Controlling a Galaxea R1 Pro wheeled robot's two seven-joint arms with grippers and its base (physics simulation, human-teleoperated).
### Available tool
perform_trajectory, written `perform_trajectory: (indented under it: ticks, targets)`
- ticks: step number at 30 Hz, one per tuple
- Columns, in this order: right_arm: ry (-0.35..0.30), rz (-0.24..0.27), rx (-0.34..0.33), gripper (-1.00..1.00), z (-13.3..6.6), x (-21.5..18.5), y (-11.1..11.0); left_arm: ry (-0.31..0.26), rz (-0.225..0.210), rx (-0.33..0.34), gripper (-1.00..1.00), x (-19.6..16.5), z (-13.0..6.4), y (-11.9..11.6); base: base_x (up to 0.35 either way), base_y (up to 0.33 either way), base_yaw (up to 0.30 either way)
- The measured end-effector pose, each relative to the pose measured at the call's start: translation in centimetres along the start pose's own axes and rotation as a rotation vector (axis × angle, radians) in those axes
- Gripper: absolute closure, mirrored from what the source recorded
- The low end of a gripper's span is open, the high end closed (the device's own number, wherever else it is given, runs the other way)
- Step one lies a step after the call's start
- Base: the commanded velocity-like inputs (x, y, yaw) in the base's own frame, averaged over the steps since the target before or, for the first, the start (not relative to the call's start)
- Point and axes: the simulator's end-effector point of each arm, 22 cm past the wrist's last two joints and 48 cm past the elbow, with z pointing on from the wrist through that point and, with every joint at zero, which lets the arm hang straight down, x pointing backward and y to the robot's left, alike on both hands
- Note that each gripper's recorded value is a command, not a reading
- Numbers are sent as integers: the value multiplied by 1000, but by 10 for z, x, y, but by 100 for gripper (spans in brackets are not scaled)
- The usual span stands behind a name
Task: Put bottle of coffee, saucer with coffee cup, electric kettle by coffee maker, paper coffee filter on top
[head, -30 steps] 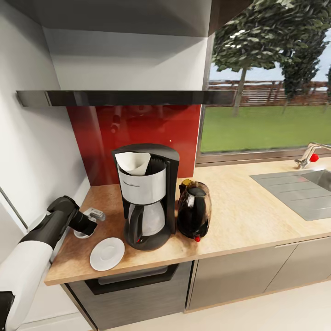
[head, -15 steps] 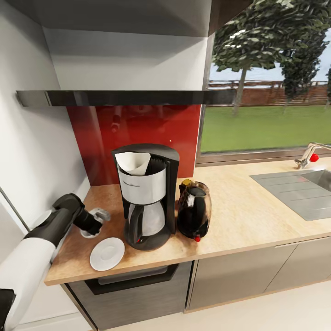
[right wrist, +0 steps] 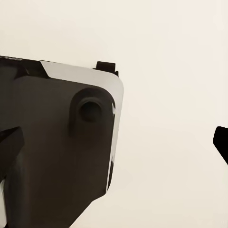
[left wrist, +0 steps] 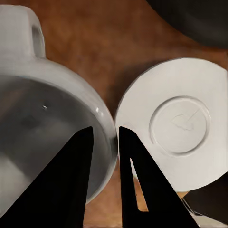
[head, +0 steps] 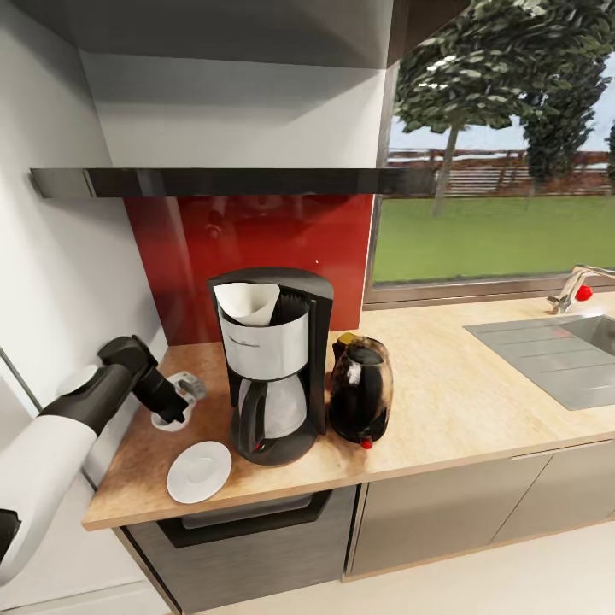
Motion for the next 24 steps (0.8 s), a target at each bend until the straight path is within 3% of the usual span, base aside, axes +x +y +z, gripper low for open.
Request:
perform_trajectory:
  ticks: [4, 10, 24]
  targets:
    - [0, 0, 0, -100, 0, 0, 0, 26, 9, 11, 100, 3, -7, -1, 0, 0, 0]
    - [-1, -1, -1, -100, 0, -1, 1, 54, 29, -33, 100, 9, -9, 9, -23, -8, 0]
    - [0, 1, 0, -100, 0, 0, 1, 65, 40, -31, 100, 11, -3, 6, -188, -110, 0]
